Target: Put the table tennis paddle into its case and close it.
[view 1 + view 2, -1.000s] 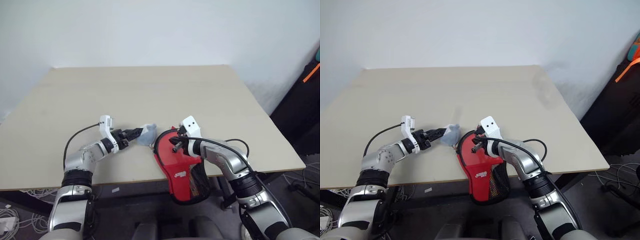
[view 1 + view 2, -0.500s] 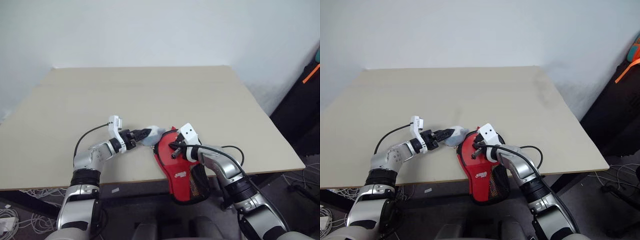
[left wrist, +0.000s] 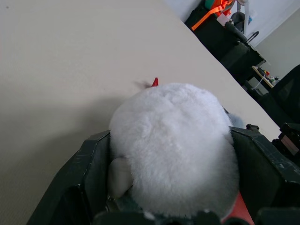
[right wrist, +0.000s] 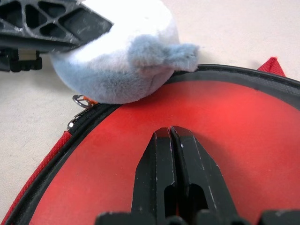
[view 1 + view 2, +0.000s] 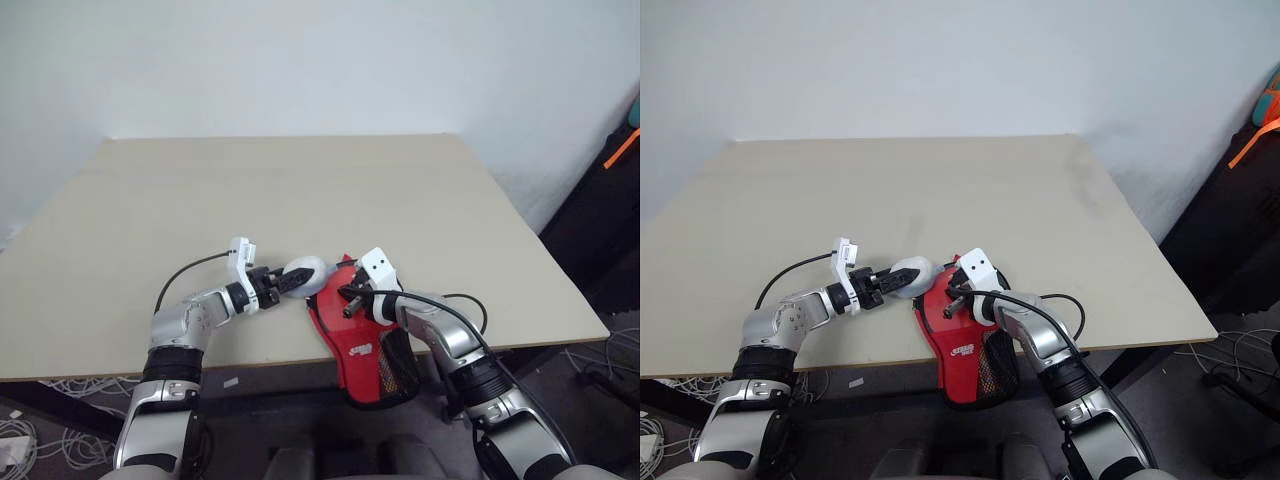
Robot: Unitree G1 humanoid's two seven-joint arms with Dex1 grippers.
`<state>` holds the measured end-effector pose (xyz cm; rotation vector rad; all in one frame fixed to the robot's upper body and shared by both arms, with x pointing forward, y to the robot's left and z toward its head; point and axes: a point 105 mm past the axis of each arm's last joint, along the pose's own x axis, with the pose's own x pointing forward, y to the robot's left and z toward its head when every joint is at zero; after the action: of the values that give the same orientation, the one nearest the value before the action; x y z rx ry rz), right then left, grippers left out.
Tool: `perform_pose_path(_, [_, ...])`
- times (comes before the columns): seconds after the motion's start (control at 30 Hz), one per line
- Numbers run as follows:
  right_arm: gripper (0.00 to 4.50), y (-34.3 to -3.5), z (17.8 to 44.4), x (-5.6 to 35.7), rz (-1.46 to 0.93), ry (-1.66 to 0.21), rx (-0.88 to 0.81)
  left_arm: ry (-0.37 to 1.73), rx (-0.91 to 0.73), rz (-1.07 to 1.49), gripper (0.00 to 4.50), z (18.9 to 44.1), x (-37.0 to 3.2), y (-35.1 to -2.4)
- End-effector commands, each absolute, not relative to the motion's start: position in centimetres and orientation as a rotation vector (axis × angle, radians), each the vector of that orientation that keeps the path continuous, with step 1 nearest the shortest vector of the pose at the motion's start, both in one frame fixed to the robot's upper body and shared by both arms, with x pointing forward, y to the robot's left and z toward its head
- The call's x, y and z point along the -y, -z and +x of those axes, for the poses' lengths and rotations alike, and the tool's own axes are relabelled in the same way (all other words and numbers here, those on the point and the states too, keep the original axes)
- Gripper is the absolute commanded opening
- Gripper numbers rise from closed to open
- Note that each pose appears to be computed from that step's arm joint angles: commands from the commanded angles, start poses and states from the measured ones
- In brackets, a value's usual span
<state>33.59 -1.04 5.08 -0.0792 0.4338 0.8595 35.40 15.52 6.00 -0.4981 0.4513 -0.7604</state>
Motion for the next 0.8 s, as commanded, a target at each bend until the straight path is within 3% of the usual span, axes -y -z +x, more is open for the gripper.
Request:
perform_pose_path(0.03, [0.02, -5.3, 34.1, 1.5, -0.080, -0.830, -0.431, 0.799, -0.422, -0.488, 3.61, 35.5, -14.9, -7.1])
perform_pose_path(0.1, [0.00, -5.3, 34.2, 1.6, -0.080, -0.827, -0.432, 0.794, -0.423, -0.492, 3.19, 35.5, -15.0, -7.0])
perform_pose_path(0.3, [0.00, -5.1, 34.1, 1.8, -0.081, -0.822, -0.437, 0.793, -0.419, -0.520, 1.26, 35.5, -14.9, -7.1])
perform_pose_path(0.4, [0.00, -5.0, 34.1, 1.8, -0.082, -0.823, -0.441, 0.793, -0.415, -0.523, 0.58, 35.7, -14.9, -7.3])
perform_pose_path(0.5, [0.00, -4.9, 34.0, 1.8, -0.084, -0.824, -0.444, 0.782, -0.400, -0.504, 0.32, 36.0, -15.1, -7.5])
perform_pose_path(0.8, [0.00, -4.3, 33.8, 1.5, -0.105, -0.850, -0.427, 0.692, -0.314, -0.464, 0.32, 39.0, -17.8, -10.1])
